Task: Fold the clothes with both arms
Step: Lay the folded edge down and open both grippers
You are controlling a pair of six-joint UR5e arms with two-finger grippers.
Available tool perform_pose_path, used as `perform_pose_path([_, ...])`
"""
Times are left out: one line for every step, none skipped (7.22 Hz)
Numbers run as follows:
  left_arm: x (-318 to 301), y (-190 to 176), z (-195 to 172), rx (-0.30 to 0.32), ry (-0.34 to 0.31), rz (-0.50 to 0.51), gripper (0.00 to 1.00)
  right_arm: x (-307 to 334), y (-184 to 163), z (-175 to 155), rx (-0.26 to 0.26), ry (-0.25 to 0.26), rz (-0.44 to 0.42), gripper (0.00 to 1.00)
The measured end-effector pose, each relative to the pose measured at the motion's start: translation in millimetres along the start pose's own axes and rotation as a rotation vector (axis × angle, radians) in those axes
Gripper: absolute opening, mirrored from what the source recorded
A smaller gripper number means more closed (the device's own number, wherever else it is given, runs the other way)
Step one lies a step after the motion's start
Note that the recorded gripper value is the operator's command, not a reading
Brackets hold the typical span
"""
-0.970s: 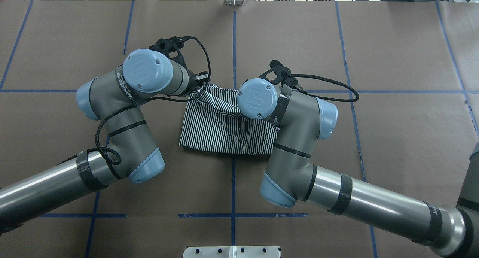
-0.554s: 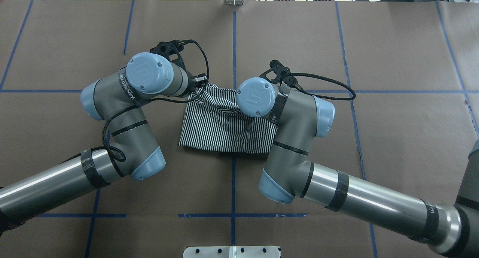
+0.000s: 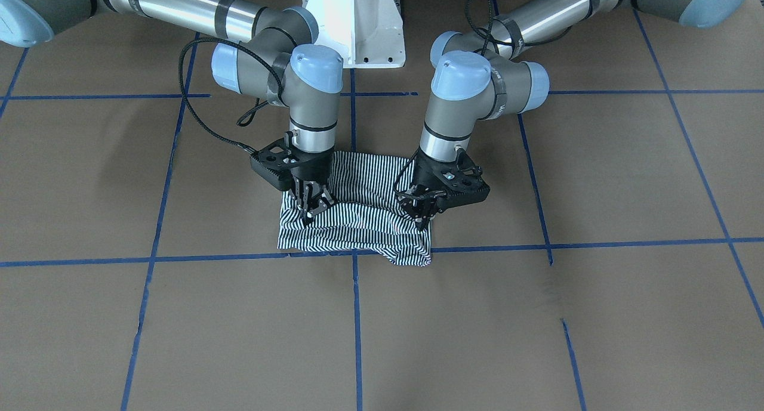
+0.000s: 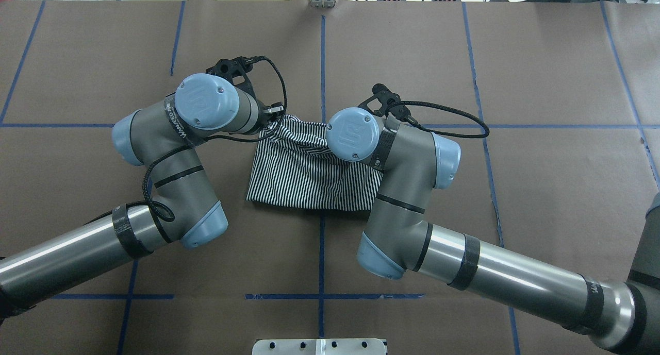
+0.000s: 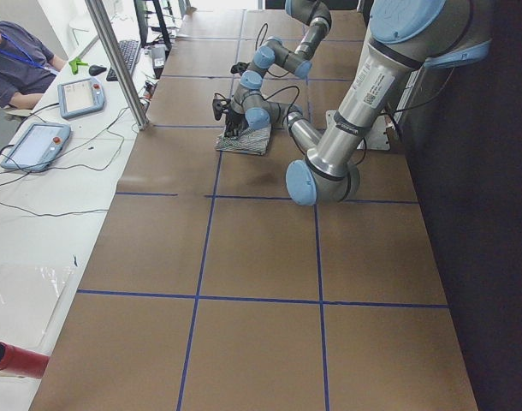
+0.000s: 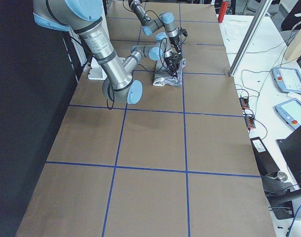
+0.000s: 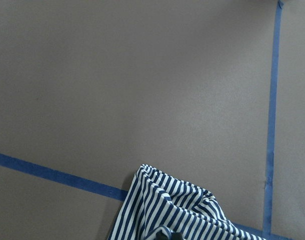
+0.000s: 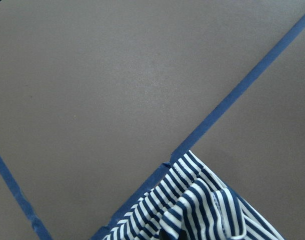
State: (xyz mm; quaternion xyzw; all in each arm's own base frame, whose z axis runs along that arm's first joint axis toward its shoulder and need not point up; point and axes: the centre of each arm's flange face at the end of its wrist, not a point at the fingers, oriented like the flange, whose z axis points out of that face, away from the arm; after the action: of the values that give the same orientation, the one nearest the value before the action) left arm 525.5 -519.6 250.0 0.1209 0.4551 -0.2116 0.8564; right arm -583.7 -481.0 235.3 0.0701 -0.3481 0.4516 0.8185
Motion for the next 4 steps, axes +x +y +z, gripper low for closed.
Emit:
perform_pose_path([-0.3, 0.0, 0.3, 0.0, -0.001, 0.0, 0.0, 0.3, -0.5, 0.6, 0.001, 0.001, -0.005, 0.0])
perform_pose_path([-0.4, -0.4, 0.2, 0.0, -0.001, 0.0, 0.0, 0.4, -0.7, 0.8, 0.002, 0.001, -0.011, 0.0])
perform_pose_path([-0.5, -0.7, 0.1, 0.001, -0.001, -0.001, 0.0, 0.7, -1.2, 1.2, 0.003, 0.002, -0.015, 0.0])
perform_pose_path([-0.5, -0.9, 0.1, 0.001, -0.001, -0.001, 0.0, 1.1, -2.6, 2.0, 0.005, 0.003, -0.018, 0.0])
